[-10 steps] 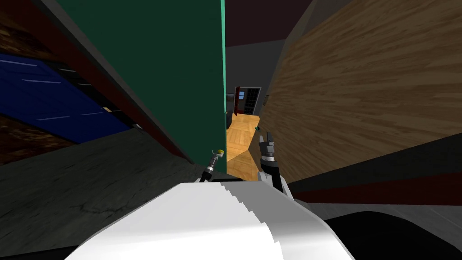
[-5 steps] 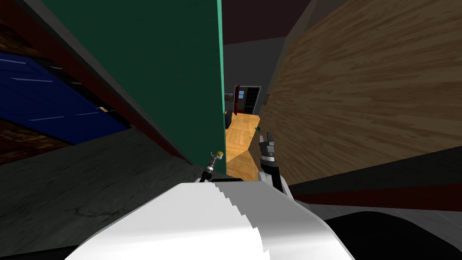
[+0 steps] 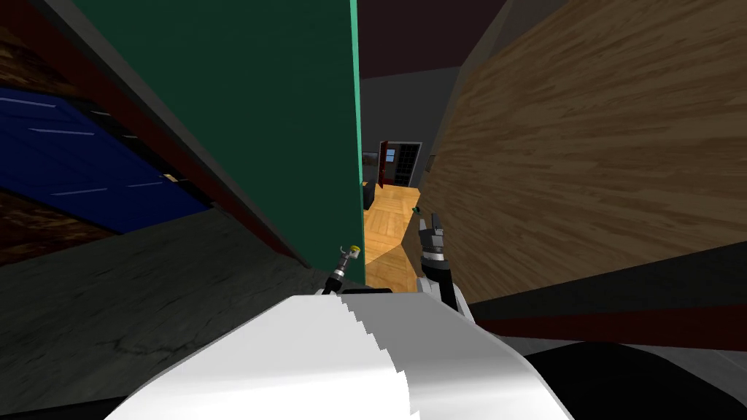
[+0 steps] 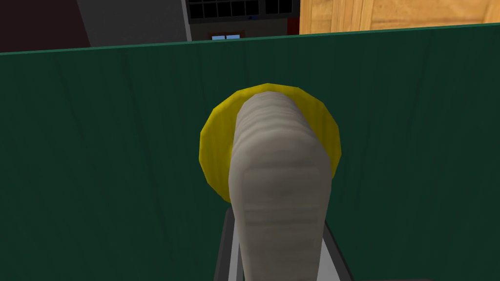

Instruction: Push the door open

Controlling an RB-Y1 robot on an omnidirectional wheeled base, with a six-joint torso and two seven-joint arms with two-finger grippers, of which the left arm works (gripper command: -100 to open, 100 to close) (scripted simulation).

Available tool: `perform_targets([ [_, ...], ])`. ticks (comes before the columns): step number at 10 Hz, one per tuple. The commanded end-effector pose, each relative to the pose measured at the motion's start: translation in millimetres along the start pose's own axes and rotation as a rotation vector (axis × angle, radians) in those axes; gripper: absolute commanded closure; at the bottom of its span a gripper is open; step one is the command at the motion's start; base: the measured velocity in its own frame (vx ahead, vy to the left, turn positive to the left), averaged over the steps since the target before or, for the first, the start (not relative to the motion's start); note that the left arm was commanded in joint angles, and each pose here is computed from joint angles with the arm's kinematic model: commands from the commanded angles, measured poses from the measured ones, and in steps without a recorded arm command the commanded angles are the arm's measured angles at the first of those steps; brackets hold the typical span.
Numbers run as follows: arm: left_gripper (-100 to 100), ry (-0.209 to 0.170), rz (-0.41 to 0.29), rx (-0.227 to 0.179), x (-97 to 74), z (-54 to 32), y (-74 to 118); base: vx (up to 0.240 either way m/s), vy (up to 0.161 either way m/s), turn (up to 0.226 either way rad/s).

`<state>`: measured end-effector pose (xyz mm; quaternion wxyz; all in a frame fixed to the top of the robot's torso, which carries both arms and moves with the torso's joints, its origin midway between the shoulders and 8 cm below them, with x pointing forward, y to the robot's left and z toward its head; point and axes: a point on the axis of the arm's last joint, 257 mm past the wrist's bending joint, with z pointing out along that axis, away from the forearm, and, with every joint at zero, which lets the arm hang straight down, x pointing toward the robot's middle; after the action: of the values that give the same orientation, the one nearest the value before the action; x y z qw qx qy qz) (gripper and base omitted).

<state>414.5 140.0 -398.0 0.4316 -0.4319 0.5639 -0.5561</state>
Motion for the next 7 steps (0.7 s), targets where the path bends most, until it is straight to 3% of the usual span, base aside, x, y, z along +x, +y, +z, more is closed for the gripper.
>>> perform_targets([
  [1,100,-0.018,0.008,0.015,-10.9,4.8,-7.1,0.171,-0.060,0.051],
  [7,100,-0.106,0.026,0.011,-52.5,5.1,-6.7,0.187,-0.105,0.057],
])
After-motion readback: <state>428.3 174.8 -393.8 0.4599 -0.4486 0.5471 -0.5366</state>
